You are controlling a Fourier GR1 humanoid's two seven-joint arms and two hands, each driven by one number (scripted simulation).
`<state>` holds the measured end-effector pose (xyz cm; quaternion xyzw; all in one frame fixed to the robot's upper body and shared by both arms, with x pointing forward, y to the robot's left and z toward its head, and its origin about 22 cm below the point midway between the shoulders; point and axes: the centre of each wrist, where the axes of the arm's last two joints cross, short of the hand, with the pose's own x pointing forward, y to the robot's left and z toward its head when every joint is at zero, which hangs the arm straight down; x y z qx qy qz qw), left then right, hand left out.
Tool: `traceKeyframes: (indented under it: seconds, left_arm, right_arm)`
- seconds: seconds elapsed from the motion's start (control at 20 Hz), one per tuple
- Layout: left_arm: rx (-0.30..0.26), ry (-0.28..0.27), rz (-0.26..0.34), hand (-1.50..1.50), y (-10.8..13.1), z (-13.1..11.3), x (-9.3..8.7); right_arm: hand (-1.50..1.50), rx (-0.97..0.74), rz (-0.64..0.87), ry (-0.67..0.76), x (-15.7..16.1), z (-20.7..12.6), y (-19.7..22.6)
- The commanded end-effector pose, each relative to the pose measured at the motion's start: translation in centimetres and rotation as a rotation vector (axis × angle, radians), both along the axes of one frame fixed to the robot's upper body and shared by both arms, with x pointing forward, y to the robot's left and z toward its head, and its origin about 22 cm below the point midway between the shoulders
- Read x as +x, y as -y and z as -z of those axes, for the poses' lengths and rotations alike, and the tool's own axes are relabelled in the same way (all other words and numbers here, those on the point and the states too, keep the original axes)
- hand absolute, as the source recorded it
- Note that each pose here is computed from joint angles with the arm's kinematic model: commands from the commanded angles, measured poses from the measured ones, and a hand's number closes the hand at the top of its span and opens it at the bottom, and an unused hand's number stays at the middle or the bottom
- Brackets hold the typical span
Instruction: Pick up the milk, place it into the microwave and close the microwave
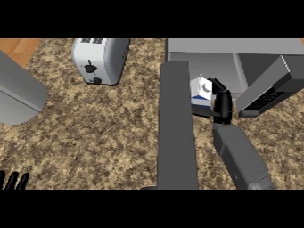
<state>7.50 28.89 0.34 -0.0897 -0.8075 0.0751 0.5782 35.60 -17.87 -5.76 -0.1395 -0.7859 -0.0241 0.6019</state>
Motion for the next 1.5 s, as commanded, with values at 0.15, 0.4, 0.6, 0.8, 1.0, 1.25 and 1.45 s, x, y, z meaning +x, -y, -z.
traceKeyframes:
  seconds: [0.15,0.4,0.6,0.8,1.0,1.25,1.45]
  left_arm:
    - [-0.003,-0.014,0.023,-1.50,-0.4,0.3,0.0]
    - [-0.002,0.004,0.044,-1.50,-0.4,0.3,0.0]
    - [0.008,0.005,0.066,-1.50,-0.2,0.6,0.6]
    - [0.000,0.012,0.063,-1.50,-0.3,0.5,1.1]
    - [-0.008,0.008,0.058,-1.50,-0.1,0.7,1.1]
    - [-0.006,0.001,0.050,-1.50,-0.4,0.8,1.8]
    - [-0.017,0.002,0.088,-1.50,0.0,1.0,1.3]
  right_arm:
    - [1.50,-0.136,0.086,-0.052,2.1,0.1,1.5]
    - [1.50,-0.194,0.110,-0.051,2.4,0.1,3.7]
    - [1.50,-0.278,0.125,-0.049,3.5,-1.3,3.6]
    - [1.50,-0.381,0.165,0.015,4.1,-2.4,5.9]
    - [1.50,-0.419,0.196,0.047,4.3,-2.5,5.3]
    - [1.50,-0.332,0.203,0.114,5.2,-3.8,4.8]
    - [1.50,-0.387,0.273,0.180,6.4,-5.8,4.9]
